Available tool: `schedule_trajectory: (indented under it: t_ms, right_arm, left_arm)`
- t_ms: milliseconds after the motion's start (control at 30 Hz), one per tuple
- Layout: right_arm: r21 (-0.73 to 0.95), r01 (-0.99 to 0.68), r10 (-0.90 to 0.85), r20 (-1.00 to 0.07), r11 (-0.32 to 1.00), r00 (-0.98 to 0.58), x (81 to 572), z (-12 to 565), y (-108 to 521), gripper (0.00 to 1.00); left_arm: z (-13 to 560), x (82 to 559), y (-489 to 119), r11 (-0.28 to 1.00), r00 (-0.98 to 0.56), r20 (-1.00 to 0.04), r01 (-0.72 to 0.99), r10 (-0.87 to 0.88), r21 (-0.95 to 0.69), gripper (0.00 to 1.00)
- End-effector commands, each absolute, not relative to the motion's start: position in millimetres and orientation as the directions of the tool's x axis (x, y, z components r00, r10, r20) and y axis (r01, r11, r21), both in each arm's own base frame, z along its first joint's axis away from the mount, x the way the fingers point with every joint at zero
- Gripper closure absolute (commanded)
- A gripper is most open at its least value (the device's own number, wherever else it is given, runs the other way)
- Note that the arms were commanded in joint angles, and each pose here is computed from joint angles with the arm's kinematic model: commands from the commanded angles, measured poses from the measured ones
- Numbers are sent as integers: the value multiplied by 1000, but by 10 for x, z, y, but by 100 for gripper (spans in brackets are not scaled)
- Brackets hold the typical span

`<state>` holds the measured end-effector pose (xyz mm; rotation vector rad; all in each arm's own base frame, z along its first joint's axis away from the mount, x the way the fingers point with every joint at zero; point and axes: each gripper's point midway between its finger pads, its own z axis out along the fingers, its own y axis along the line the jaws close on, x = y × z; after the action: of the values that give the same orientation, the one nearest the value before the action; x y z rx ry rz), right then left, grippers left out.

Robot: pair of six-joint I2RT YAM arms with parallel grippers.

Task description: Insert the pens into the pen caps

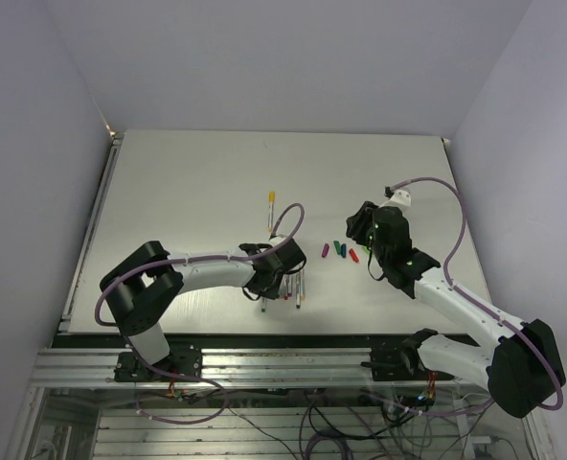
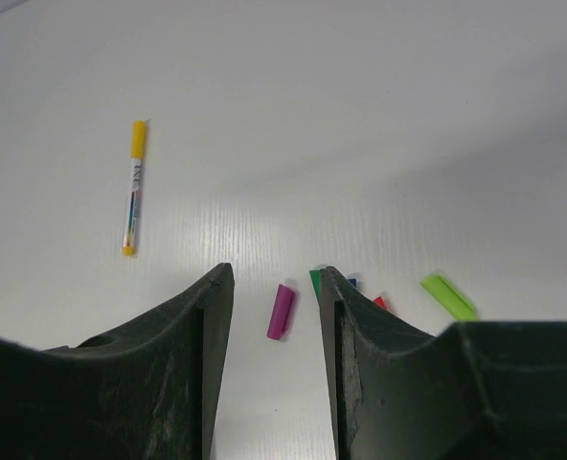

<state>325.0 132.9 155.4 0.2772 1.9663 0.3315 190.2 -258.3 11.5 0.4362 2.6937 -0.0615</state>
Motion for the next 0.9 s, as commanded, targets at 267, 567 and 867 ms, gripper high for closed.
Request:
schedule_trajectory:
  t_ms: [267, 567, 867]
  right_arm:
    - [346, 85, 350, -843, 934, -408, 3181, 1473, 1235, 60]
    - [226, 184, 287, -840, 957, -461, 3288, 1349, 988, 64]
    - [181, 234, 284, -782, 955, -556, 3415, 1151, 690, 63]
  left_arm:
    - [-303, 1533, -2278, 945, -920, -215, 317, 328, 83, 93]
    - [171, 1904, -2487, 954, -870, -403, 298, 285, 32, 93]
    - [866, 2262, -2778, 944, -789, -584, 310, 189, -113, 93]
